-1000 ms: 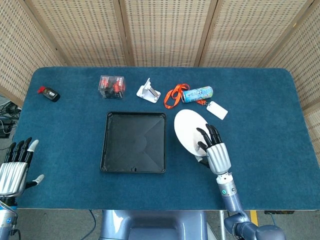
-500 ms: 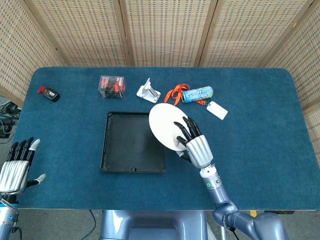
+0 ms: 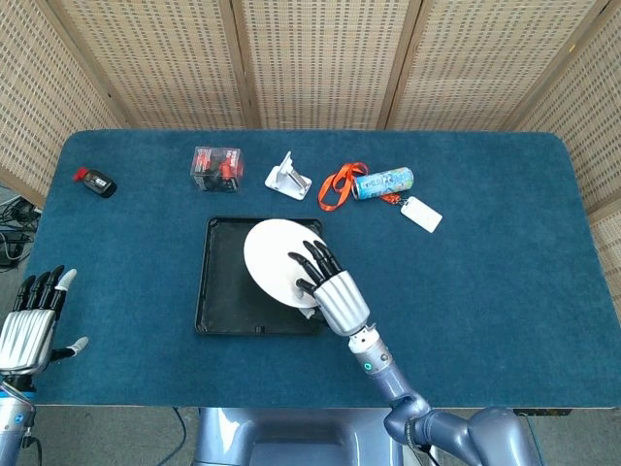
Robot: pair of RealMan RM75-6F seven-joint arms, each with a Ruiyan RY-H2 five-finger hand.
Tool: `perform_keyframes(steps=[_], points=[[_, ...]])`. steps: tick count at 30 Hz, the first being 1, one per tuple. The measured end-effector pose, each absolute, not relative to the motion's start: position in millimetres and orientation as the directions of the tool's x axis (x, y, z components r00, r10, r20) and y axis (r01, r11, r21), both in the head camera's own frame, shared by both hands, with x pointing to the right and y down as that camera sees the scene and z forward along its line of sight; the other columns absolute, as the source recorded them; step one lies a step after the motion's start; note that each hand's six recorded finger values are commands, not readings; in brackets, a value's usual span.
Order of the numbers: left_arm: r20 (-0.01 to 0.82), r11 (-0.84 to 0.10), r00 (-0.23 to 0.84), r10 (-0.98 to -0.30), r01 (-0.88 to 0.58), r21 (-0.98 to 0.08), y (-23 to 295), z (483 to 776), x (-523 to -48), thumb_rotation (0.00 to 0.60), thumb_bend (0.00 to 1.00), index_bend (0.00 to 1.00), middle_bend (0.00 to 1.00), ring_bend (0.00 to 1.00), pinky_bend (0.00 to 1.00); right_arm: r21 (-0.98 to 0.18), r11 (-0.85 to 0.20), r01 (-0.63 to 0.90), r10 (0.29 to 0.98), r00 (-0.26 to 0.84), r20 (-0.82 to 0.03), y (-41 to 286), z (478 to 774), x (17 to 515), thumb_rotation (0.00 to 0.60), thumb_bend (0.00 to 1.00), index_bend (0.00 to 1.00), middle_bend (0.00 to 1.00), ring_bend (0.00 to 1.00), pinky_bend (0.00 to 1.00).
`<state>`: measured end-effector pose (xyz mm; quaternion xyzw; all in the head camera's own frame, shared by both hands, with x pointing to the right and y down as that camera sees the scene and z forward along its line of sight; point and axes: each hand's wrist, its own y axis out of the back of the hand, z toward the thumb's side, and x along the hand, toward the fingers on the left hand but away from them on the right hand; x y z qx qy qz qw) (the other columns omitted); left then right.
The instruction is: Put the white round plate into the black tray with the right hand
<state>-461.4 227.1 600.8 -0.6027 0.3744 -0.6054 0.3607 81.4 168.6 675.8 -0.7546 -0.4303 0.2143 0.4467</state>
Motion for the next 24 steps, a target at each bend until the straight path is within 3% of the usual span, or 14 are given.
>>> perform_keyframes(steps=[24], points=[[0.483,-0.481,-0.040,-0.875,-0.053,-0.875,228,605,-473,0.600,0.00,0.00,0.00,0.00,0.00,-0.837,-0.341,0.428,0.803,0.595,-0.023,158,691,15,0.600,0.56,0.67,0.27,0.09,0.14]])
